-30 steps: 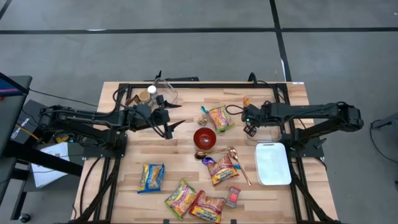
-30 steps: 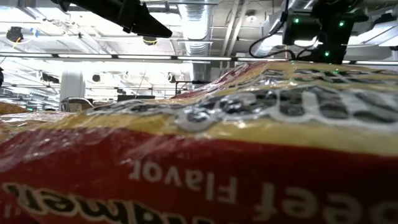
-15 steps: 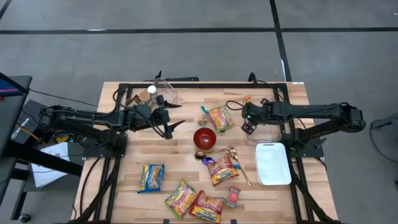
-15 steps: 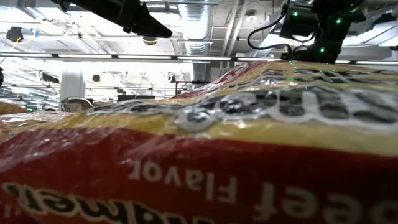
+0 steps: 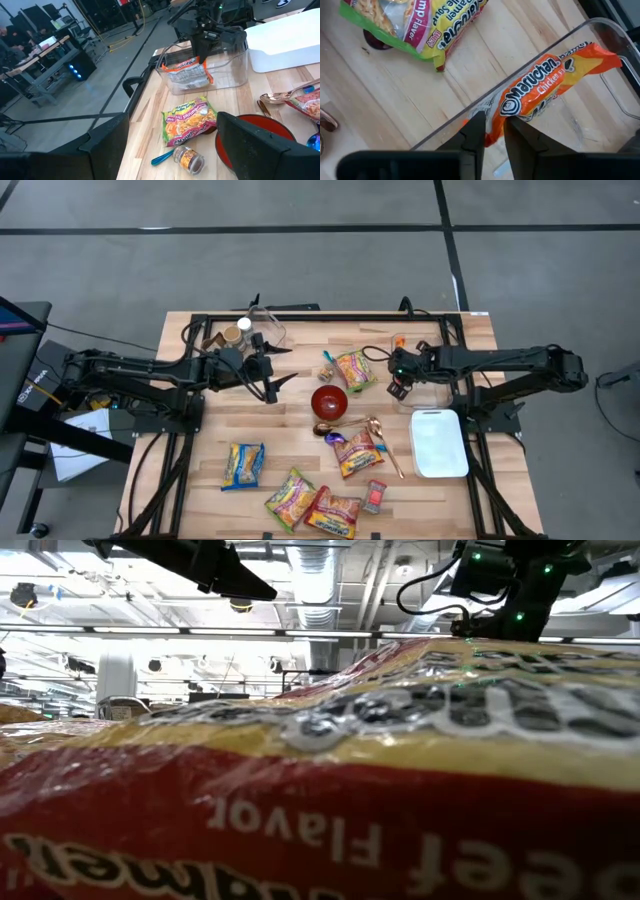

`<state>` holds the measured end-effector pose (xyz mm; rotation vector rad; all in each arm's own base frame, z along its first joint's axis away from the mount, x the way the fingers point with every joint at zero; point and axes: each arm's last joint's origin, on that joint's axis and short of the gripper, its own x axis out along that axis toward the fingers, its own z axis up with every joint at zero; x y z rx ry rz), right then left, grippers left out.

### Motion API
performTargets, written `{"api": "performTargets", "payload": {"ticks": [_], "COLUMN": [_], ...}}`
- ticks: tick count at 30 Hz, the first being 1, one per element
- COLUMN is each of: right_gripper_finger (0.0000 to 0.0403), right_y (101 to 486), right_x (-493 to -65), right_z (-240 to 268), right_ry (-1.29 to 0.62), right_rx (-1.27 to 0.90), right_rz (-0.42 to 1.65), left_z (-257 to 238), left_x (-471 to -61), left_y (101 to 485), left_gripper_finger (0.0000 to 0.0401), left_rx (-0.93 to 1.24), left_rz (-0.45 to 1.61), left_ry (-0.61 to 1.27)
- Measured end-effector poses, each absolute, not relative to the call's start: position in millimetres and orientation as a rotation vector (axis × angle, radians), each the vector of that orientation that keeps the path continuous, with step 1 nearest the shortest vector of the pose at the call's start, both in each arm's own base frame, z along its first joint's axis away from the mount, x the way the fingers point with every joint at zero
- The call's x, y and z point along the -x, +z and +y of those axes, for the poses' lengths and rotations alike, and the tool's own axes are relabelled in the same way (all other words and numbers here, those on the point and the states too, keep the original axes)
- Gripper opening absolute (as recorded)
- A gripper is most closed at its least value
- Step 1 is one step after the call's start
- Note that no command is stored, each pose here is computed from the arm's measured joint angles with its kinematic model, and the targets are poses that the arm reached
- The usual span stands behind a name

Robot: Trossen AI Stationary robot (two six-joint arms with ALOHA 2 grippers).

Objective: Pick & Place Food Item
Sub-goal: Put the orange noodle pack into the right transparent bin

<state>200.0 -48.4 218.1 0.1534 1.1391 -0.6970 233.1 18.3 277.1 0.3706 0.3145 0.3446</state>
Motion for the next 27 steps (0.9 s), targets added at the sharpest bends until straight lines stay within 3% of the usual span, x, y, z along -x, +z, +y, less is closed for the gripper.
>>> {"api": "performTargets", "payload": {"ticks": [16, 27], "right_gripper_finger": [0.0154, 0.0179], "right_y": [219.3, 225.8], "right_x": [-199.1, -198.3], "right_z": [-51.5, -54.7], "right_ry": [-0.79, -0.89], "right_rx": [-0.084, 0.016], "right_rz": [1.118, 1.051], "left_z": [18.3, 18.3], "left_x": [-233.1, -233.1], "left_y": [277.1, 277.1], "left_gripper_finger": [0.0296, 0.0296], "left_rx": [-0.371, -0.371], "left_rz": [0.315, 0.315], "left_ry": [0.345, 0.344]}}
